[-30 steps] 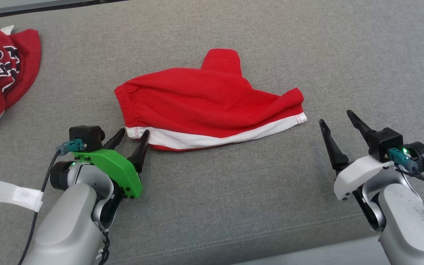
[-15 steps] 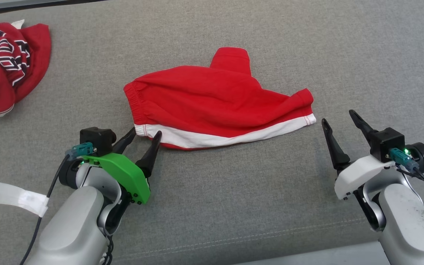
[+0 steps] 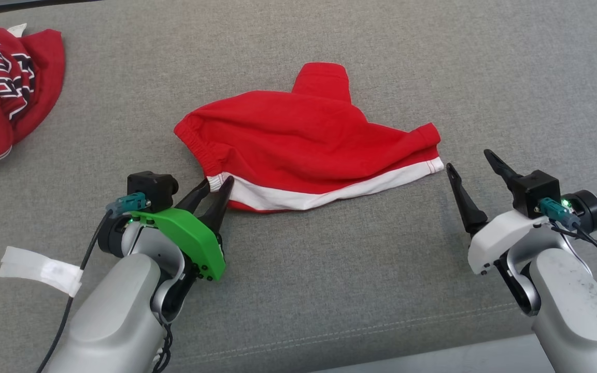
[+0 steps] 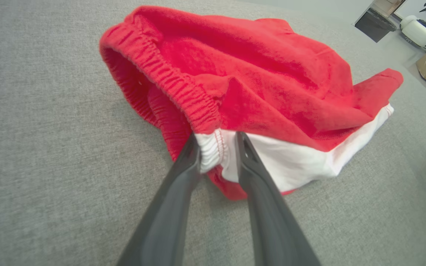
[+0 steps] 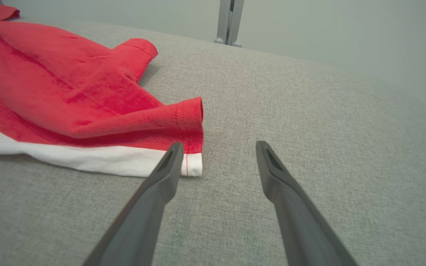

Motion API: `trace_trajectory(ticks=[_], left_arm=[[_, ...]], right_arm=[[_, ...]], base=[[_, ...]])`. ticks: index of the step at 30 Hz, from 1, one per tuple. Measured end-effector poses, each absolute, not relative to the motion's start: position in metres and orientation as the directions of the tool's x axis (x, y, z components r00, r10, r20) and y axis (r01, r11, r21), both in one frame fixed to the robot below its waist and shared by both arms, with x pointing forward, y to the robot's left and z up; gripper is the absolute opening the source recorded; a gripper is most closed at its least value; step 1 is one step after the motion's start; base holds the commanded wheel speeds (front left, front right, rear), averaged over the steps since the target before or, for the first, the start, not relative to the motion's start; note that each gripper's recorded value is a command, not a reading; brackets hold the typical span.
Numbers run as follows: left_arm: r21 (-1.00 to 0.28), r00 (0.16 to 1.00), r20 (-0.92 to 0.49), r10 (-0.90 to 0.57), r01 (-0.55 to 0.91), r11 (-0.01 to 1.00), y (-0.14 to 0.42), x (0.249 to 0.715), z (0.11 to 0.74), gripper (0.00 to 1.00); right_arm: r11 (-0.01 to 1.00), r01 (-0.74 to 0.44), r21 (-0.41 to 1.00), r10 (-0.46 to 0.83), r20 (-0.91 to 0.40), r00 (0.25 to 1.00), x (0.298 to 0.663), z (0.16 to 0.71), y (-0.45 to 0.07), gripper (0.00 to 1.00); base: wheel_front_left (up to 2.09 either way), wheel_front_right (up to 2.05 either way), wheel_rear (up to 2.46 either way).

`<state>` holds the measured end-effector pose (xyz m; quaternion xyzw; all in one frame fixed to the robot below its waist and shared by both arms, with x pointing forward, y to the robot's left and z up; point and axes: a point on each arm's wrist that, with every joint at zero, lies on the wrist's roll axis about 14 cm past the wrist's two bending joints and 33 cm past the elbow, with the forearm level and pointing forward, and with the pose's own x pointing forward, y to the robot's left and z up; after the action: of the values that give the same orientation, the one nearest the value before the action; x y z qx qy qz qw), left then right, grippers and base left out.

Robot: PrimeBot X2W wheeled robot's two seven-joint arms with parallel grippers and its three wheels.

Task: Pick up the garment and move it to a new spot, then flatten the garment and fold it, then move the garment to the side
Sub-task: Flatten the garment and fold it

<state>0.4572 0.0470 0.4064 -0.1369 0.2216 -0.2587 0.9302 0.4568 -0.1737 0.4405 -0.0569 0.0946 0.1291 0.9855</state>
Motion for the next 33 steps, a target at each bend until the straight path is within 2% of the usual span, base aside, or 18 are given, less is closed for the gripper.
trace_trajectory(ticks=[2, 3, 6, 7, 20, 31, 32, 33], left_arm=[[-0.366, 0.767, -0.345, -0.541, 0.421, 0.83, 0.047, 0.459, 0.404, 0.42], [-0.365, 0.763, -0.352, -0.542, 0.421, 0.83, 0.046, 0.458, 0.402, 0.35], [-0.359, 0.756, -0.364, -0.544, 0.425, 0.831, 0.045, 0.457, 0.398, 0.07], [-0.357, 0.755, -0.365, -0.545, 0.427, 0.831, 0.045, 0.457, 0.397, 0.0], [-0.322, 0.762, -0.373, -0.529, 0.428, 0.844, 0.062, 0.449, 0.399, 0.0], [-0.336, 0.763, -0.373, -0.528, 0.419, 0.843, 0.063, 0.447, 0.395, 0.0], [-0.336, 0.763, -0.373, -0.527, 0.419, 0.844, 0.063, 0.447, 0.395, 0.0], [-0.338, 0.764, -0.373, -0.527, 0.417, 0.844, 0.063, 0.447, 0.395, 0.0]], right_arm=[[0.96, -0.264, -0.093, 0.239, -0.215, 0.947, 0.456, 0.437, -0.177, 1.0], [0.96, -0.263, -0.095, 0.237, -0.219, 0.946, 0.456, 0.437, -0.179, 1.0], [0.959, -0.262, -0.105, 0.231, -0.242, 0.942, 0.456, 0.432, -0.184, 1.0], [0.959, -0.264, -0.104, 0.232, -0.253, 0.939, 0.455, 0.43, -0.185, 1.0], [0.905, -0.412, -0.106, 0.349, -0.368, 0.862, 0.46, 0.409, -0.156, 1.0], [0.883, -0.464, -0.069, 0.396, -0.422, 0.816, 0.47, 0.392, -0.14, 1.0], [0.879, -0.472, -0.068, 0.403, -0.425, 0.81, 0.47, 0.39, -0.138, 1.0], [0.875, -0.48, -0.066, 0.41, -0.426, 0.806, 0.47, 0.389, -0.136, 0.9]], base=[[0.0, 0.0, 0.0], [0.0, 0.0, 0.0], [0.0, 0.0, 0.0], [0.0, 0.0, 0.0], [0.0, 0.0, 0.0], [0.0, 0.0, 0.0], [0.0, 0.0, 0.0], [0.0, 0.0, 0.0]])
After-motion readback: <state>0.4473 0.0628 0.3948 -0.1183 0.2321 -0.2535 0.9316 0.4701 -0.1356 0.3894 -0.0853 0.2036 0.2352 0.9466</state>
